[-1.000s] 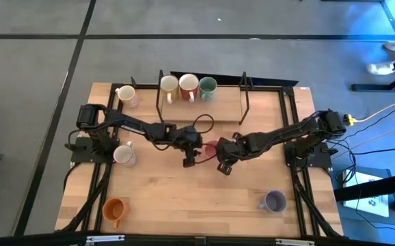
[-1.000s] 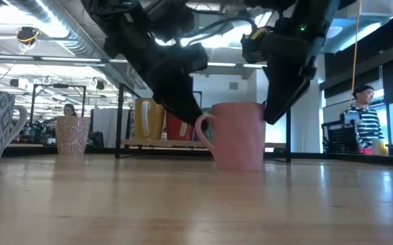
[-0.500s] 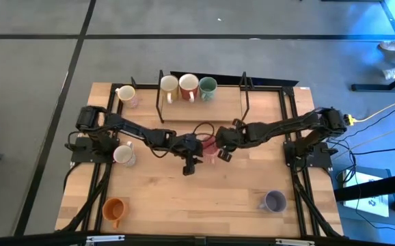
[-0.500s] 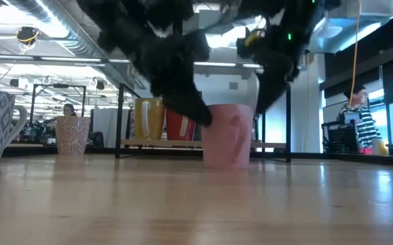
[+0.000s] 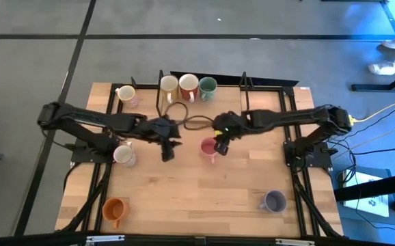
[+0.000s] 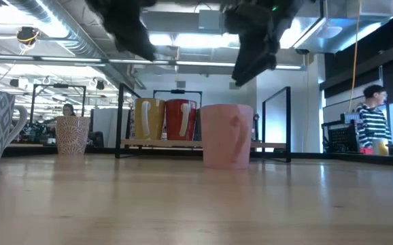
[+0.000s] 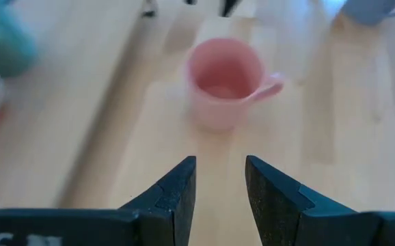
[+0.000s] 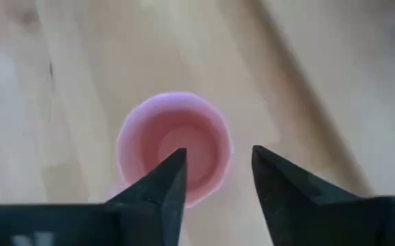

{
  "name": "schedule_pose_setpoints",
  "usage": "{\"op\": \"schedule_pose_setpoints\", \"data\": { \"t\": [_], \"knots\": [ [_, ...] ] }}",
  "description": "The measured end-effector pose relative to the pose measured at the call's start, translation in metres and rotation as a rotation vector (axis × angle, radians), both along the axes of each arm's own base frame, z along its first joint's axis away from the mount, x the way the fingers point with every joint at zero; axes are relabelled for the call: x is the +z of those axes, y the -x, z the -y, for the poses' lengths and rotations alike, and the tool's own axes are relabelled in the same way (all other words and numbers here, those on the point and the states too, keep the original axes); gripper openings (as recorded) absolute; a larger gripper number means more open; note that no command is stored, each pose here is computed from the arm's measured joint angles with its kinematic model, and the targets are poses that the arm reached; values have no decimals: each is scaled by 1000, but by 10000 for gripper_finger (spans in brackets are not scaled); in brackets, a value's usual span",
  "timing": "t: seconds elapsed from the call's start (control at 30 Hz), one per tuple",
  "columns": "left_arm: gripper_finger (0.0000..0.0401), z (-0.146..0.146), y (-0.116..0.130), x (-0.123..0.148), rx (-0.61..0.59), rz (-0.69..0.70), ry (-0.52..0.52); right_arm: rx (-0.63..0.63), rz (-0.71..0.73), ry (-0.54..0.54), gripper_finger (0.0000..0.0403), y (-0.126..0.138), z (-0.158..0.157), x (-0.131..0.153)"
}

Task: Place coffee mugs
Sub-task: Put the pink mug on the shelf

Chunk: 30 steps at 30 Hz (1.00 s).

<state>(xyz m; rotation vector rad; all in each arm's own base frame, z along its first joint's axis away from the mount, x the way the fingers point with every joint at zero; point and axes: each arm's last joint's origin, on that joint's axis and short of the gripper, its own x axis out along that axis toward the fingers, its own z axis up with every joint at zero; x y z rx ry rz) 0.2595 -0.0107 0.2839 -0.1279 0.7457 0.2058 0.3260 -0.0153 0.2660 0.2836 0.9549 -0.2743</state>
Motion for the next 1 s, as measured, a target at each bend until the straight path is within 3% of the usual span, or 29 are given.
{"op": "schedule_pose_setpoints", "data": {
  "t": [0.17, 0.27, 0.47, 0.67, 1.0],
  "knots": [
    [121, -4, 31, 17, 42, -24, -77, -7, -26, -68, 227, -22, 26, -6],
    [121, -6, 41, 23, 51, -20, -130, -4, -119, -73, 259, -32, 33, -18],
    [121, -7, 49, 27, 30, -24, -184, -2, -264, -107, 266, -39, 34, -42],
    [121, -7, 49, 27, 14, -26, -195, -9, -288, -104, 211, -42, 35, -51],
    [121, -7, 49, 27, 14, -33, -194, 22, -269, -78, 36, -50, 36, -60]
  ]
}}
